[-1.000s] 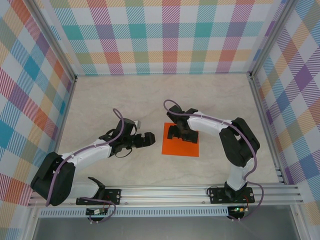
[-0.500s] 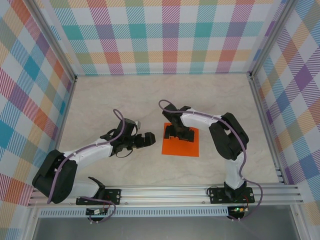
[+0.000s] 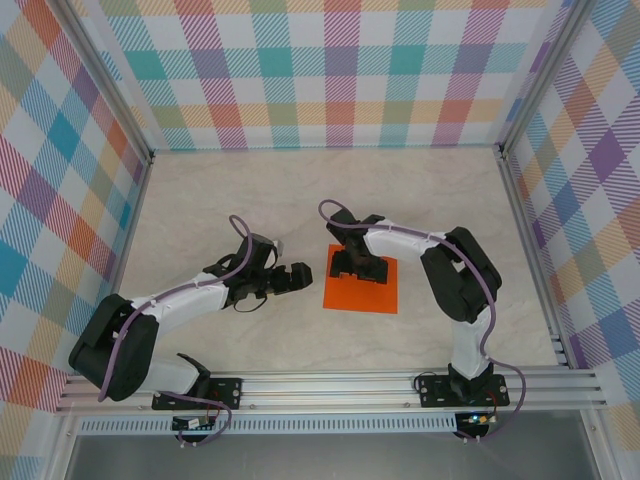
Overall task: Fold a paper plane with a square sheet of paper (pick it up from the middle)
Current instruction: Fold the square sheet of paper in half at the center of the table.
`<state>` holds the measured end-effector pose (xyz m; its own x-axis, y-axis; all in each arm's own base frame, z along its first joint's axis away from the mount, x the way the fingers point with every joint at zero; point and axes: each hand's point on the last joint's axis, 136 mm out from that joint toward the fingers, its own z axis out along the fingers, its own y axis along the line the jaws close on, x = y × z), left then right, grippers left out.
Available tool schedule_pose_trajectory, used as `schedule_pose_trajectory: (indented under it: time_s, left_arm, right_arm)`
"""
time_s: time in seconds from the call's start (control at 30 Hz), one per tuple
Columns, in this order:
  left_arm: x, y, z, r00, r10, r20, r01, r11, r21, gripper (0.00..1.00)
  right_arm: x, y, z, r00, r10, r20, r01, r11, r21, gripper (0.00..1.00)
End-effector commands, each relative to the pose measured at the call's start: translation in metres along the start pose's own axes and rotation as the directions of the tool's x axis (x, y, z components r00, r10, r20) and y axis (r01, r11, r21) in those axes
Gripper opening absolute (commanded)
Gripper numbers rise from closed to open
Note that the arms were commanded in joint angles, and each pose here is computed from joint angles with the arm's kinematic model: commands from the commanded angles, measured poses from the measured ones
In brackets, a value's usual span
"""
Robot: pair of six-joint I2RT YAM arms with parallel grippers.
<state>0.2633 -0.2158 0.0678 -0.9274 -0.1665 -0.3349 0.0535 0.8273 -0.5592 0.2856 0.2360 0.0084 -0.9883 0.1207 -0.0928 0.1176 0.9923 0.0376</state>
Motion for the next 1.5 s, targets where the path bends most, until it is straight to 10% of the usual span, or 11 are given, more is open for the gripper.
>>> schedule_pose_trajectory:
  time_s: [0.0,0.5,0.97,1.47]
  left_arm:
    - [0.001,-0.006,-0.003,1.0,0.016,-0.004,-0.016,1.0,0.003,1.0]
    - [0.001,-0.004,-0.003,1.0,0.007,-0.002,-0.007,1.0,-0.007,1.0]
    - [-0.002,-0.002,-0.005,1.0,-0.001,0.01,0.002,1.0,-0.027,1.0]
    - [-0.008,-0.004,-0.023,0.998,-0.037,0.06,0.039,0.999,-0.033,1.0]
  right_arm:
    - [0.04,-0.005,0.05,0.985,-0.02,-0.174,0.021,1.0,0.001,0.9]
    - [0.023,0.003,0.024,0.994,-0.055,-0.098,0.052,0.998,-0.033,0.72]
    - [0.011,0.014,-0.035,0.998,-0.033,0.046,0.041,0.982,-0.184,0.27]
    - [0.019,0.071,-0.11,0.999,0.001,0.04,0.026,0.734,-0.679,0.32]
